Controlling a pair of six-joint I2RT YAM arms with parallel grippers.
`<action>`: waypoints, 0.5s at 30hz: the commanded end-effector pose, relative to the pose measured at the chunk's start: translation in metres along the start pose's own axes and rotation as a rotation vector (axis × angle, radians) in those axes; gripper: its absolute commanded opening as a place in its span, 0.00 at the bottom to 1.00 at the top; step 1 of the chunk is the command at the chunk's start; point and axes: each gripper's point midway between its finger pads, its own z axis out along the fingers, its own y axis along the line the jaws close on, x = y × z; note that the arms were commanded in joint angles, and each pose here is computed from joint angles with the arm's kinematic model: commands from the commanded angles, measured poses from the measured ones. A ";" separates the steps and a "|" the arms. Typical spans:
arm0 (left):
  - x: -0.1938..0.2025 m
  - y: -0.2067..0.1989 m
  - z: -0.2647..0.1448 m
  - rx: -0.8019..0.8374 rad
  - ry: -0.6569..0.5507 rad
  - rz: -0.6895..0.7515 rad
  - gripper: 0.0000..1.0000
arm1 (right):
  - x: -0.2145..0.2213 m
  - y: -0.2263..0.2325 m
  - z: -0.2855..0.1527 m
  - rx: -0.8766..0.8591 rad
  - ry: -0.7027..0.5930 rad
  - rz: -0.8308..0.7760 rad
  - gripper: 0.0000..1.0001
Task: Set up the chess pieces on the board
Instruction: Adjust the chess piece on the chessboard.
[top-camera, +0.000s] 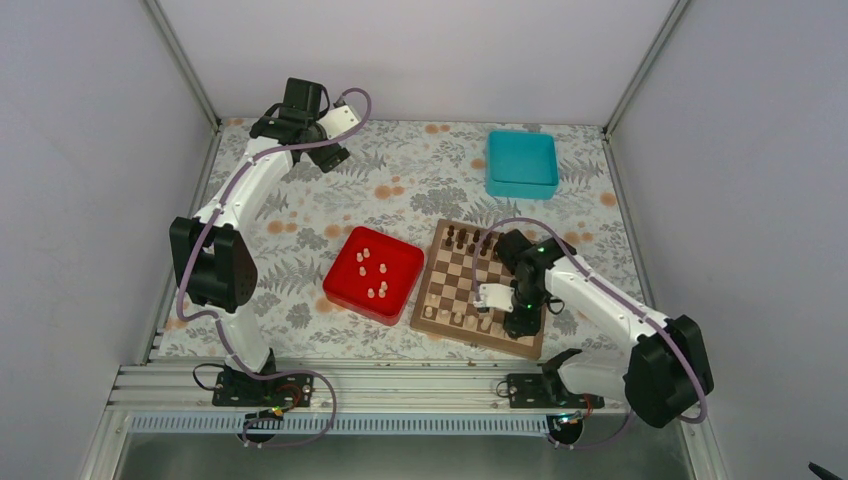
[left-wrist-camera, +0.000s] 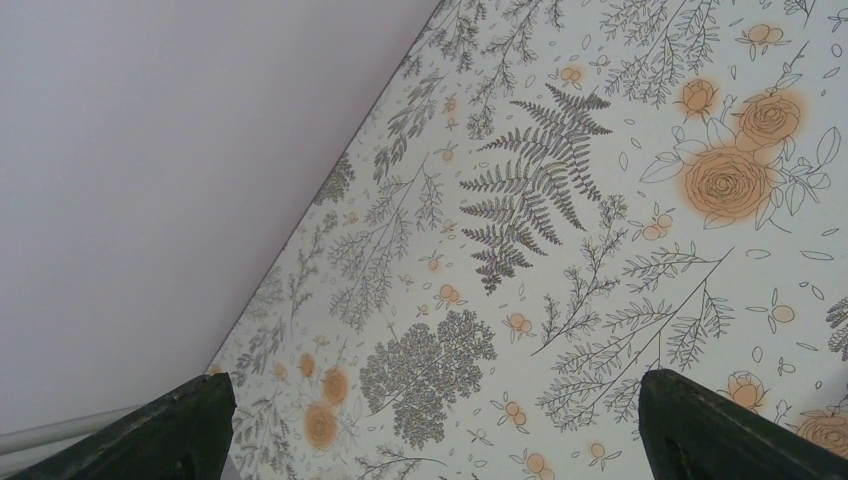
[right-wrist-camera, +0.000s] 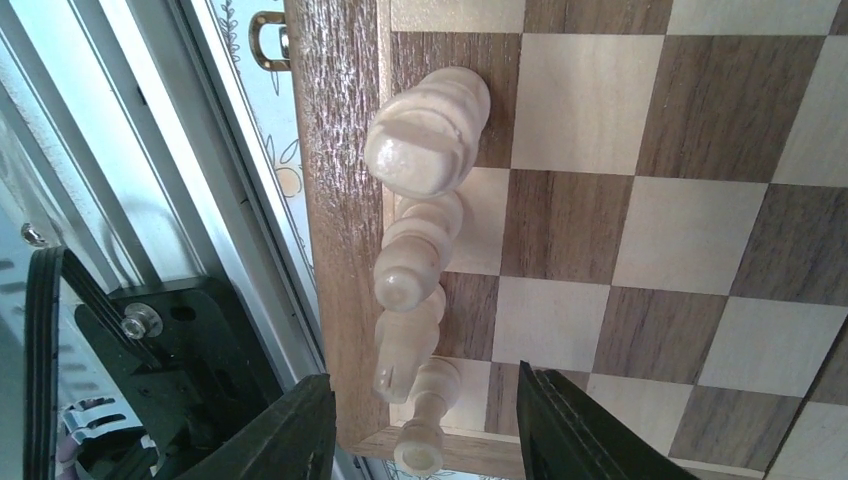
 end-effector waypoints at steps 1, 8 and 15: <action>-0.001 0.007 -0.009 -0.020 -0.013 -0.019 1.00 | -0.002 -0.002 0.002 0.005 0.012 0.010 0.48; 0.001 0.006 -0.009 -0.022 -0.011 -0.018 1.00 | -0.005 -0.005 0.006 -0.015 0.035 0.009 0.46; 0.003 0.006 -0.007 -0.023 -0.009 -0.018 1.00 | -0.004 -0.006 0.009 -0.011 0.044 0.013 0.46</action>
